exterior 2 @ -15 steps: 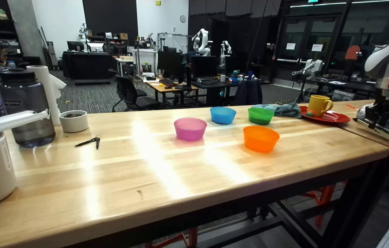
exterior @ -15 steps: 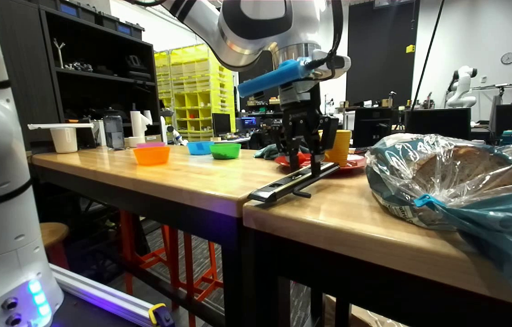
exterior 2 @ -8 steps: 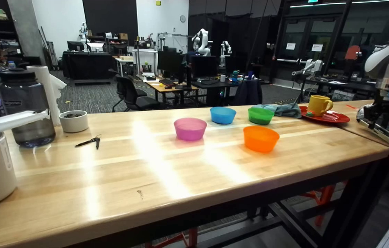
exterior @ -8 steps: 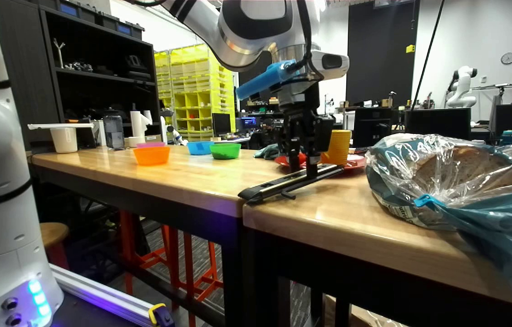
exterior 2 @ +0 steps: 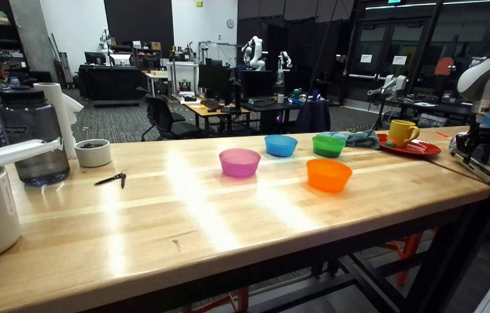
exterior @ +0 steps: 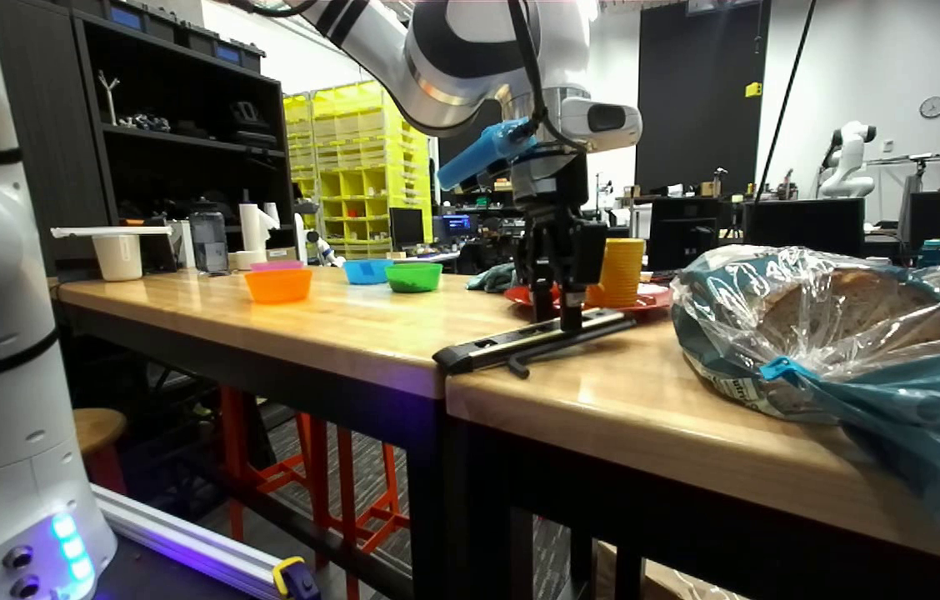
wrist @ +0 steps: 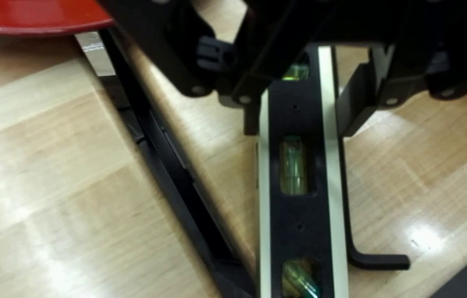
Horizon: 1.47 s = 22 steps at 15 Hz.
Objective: Move the black object to the left
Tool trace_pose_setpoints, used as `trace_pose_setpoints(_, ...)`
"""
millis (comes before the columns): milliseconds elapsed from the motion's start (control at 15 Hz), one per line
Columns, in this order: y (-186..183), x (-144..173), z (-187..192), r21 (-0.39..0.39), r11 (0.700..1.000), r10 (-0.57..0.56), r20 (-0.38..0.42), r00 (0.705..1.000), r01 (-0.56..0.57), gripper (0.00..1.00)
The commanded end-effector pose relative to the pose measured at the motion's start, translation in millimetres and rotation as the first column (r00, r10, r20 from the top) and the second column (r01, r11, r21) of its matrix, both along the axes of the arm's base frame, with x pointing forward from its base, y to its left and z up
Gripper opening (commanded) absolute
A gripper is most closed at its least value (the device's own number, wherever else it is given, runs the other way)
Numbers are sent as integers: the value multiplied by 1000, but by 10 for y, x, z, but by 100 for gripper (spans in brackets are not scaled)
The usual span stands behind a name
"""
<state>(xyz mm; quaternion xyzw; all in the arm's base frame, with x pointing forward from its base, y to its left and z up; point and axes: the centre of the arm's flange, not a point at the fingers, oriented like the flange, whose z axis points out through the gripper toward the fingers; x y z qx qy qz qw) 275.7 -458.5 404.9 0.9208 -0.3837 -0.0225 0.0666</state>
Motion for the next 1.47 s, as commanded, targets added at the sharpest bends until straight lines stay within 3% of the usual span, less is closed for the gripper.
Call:
trace_pose_setpoints(0, -36, 24, 77, -3, 999, -34, -5, 999, 34, 82)
trace_pose_setpoints(133, -45, 36, 103, -5, 999, -40, -2, 999, 40, 96)
trace_pose_setpoints(267, -45, 41, 135, -8, 999, -40, 1, 999, 40, 100)
trace_pose_setpoints(533, -61, 41, 133, 0, 999, -35, 7, 999, 35, 100)
trace_pose_setpoints(867, -38, -17, 21, 74, 997, -14, 60, 998, 10, 100)
trace_pose_setpoints(1400, -123, -112, -170, 89, 996, -16, 39, 999, 13, 100)
